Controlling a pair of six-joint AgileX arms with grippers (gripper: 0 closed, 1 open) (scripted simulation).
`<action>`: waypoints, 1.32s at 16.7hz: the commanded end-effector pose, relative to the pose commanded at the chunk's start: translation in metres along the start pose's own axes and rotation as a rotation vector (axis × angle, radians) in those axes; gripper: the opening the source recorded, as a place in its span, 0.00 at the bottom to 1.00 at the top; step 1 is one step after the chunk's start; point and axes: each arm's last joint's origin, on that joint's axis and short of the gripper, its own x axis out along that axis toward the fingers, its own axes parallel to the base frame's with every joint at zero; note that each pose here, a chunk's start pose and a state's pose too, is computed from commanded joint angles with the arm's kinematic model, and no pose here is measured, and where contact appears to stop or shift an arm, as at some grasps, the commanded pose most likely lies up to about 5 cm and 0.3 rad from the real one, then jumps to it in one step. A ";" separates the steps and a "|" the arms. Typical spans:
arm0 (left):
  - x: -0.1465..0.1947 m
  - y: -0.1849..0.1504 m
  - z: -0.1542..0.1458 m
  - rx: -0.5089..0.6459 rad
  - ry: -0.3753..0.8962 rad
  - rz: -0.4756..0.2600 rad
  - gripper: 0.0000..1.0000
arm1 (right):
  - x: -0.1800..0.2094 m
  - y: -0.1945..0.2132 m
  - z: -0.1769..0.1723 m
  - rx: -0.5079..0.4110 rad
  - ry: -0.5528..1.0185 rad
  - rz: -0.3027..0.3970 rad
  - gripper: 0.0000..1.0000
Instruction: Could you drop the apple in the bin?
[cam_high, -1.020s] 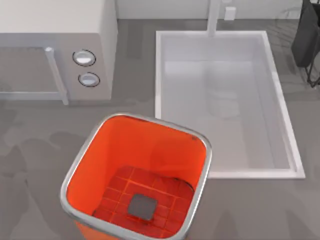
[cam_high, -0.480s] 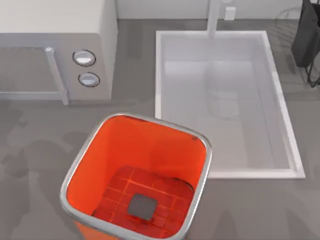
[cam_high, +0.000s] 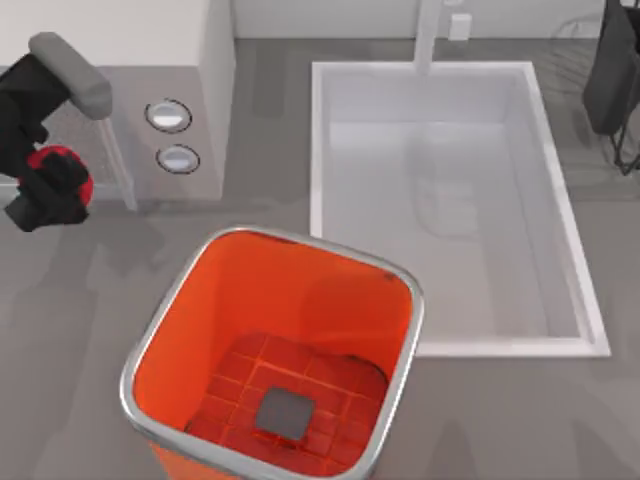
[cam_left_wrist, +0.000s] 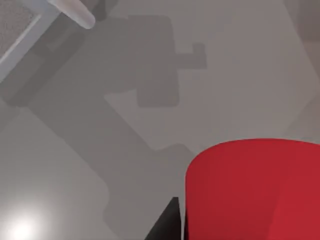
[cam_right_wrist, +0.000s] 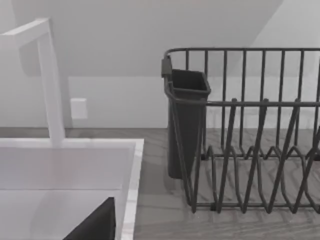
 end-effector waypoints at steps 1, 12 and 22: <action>0.002 -0.020 0.017 0.086 0.026 -0.015 0.00 | 0.000 0.000 0.000 0.000 0.000 0.000 1.00; 0.006 -0.215 0.078 0.786 0.270 -0.071 0.00 | 0.000 0.000 0.000 0.000 0.000 0.000 1.00; 0.027 -0.217 0.073 0.796 0.272 -0.066 0.00 | 0.000 0.000 0.000 0.000 0.000 0.000 1.00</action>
